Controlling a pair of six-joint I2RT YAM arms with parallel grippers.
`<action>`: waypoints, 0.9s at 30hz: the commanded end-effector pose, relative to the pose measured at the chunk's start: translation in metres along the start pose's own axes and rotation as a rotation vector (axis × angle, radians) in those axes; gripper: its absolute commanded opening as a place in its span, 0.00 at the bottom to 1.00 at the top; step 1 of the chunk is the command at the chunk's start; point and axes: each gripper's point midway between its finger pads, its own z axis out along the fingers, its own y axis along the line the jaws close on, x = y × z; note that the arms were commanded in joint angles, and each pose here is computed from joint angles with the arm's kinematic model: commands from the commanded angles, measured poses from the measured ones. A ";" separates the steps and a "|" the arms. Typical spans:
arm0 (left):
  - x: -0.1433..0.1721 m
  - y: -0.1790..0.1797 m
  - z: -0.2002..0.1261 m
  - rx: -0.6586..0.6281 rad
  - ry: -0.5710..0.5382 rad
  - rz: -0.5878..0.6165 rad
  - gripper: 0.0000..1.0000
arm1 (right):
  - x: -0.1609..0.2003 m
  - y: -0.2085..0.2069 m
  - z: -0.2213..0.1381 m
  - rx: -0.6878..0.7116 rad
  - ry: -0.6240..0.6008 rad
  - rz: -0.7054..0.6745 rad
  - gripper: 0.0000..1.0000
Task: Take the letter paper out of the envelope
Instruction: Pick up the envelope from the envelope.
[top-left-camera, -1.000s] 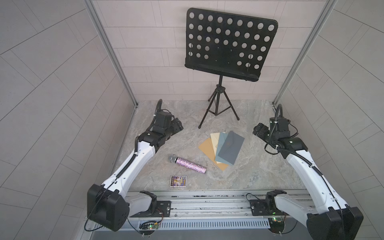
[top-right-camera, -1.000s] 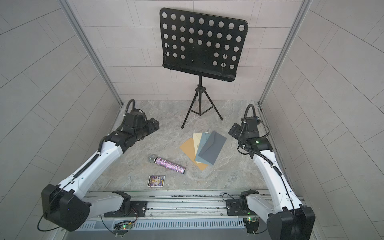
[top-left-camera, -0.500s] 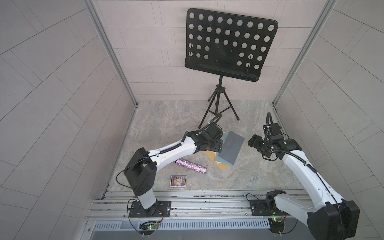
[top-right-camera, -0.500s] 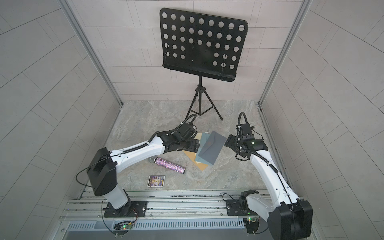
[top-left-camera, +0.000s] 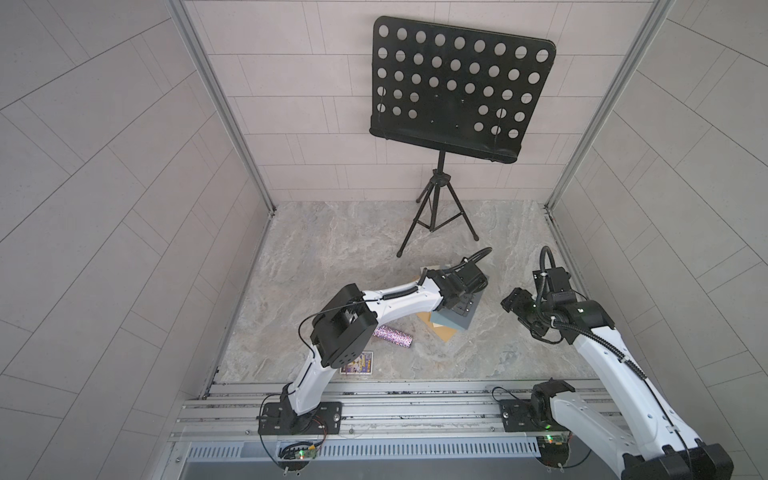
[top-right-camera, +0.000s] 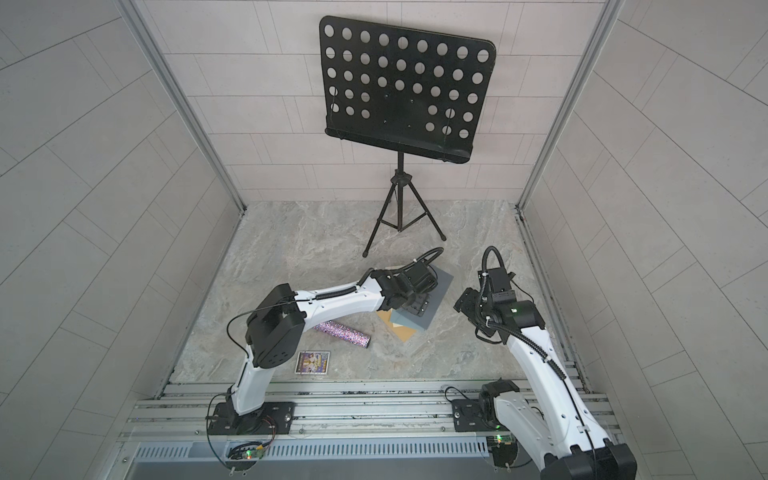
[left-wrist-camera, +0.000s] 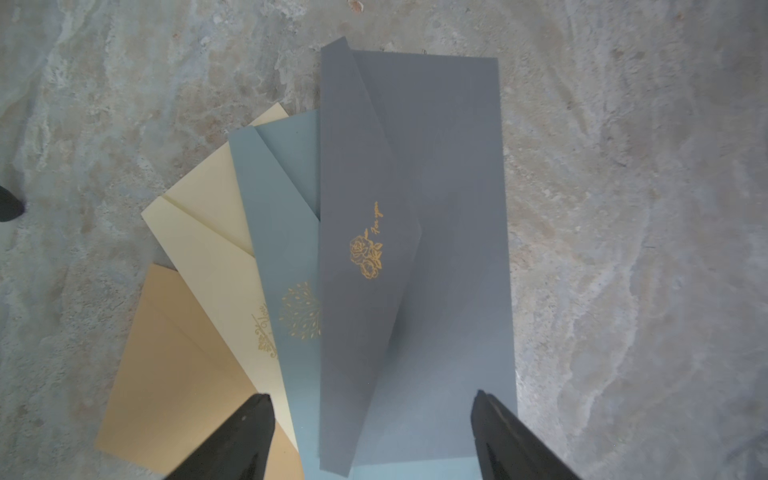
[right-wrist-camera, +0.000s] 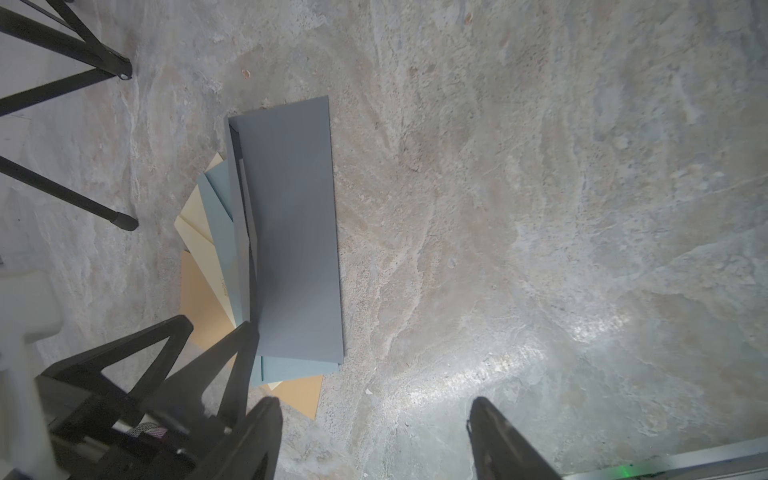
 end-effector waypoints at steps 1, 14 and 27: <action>-0.008 0.005 0.006 -0.058 -0.010 0.032 0.83 | 0.010 -0.019 -0.004 0.061 0.016 0.038 0.74; -0.014 0.013 0.036 -0.139 -0.003 0.050 0.74 | 0.014 -0.023 -0.010 0.071 0.025 0.001 0.72; -0.010 0.021 0.050 -0.077 0.034 0.042 0.50 | 0.013 -0.021 -0.003 0.075 0.039 -0.014 0.72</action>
